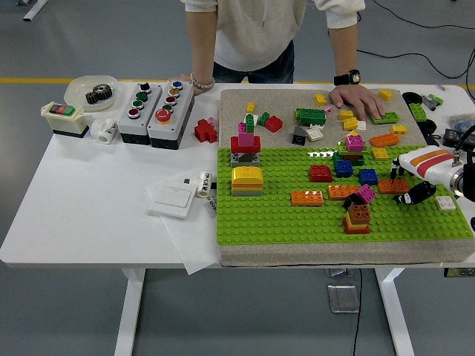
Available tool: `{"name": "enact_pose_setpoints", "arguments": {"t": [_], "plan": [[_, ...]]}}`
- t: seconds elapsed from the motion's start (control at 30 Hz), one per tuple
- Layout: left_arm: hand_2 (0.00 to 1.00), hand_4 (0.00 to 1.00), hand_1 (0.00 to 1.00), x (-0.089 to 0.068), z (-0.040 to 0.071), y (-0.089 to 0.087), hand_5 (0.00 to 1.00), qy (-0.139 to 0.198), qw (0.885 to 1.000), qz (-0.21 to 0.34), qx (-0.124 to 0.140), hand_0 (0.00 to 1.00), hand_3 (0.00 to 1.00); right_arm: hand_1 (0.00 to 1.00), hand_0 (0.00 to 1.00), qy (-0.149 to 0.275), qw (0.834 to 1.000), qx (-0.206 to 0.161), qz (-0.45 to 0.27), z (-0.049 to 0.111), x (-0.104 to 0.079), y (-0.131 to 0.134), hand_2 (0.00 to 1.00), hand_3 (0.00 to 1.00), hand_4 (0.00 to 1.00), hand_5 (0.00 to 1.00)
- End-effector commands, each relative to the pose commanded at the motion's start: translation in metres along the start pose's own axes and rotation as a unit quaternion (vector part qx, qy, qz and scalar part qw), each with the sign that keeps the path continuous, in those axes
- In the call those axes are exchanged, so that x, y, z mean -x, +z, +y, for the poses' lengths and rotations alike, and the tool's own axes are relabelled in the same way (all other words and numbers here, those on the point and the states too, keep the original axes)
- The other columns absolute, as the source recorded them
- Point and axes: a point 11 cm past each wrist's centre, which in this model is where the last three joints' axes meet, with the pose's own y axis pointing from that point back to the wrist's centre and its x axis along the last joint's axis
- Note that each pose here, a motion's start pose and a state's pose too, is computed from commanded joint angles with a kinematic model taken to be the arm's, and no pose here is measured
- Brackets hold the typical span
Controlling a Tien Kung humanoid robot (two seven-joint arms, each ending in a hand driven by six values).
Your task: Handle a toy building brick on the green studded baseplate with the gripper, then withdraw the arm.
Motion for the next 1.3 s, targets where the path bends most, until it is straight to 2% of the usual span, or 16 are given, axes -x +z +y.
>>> {"name": "enact_pose_setpoints", "arguments": {"t": [0.87,1.3], "plan": [[0.491,0.623,0.471,-0.0003,-0.0003,-0.0018,0.759,0.002,1.000,-0.004,-0.002,0.422,0.597,0.501,0.347,-0.020,1.000,0.006,-0.007,-0.0015,-0.0058,0.0004,0.595,0.555,0.754,0.439],[0.492,0.622,0.473,0.0002,0.0000,-0.0001,0.758,0.001,1.000,-0.002,0.000,0.424,0.597,0.494,0.332,-0.018,1.000,0.005,-0.004,-0.0020,0.0015,-0.0004,0.592,0.547,0.746,0.447]]}}
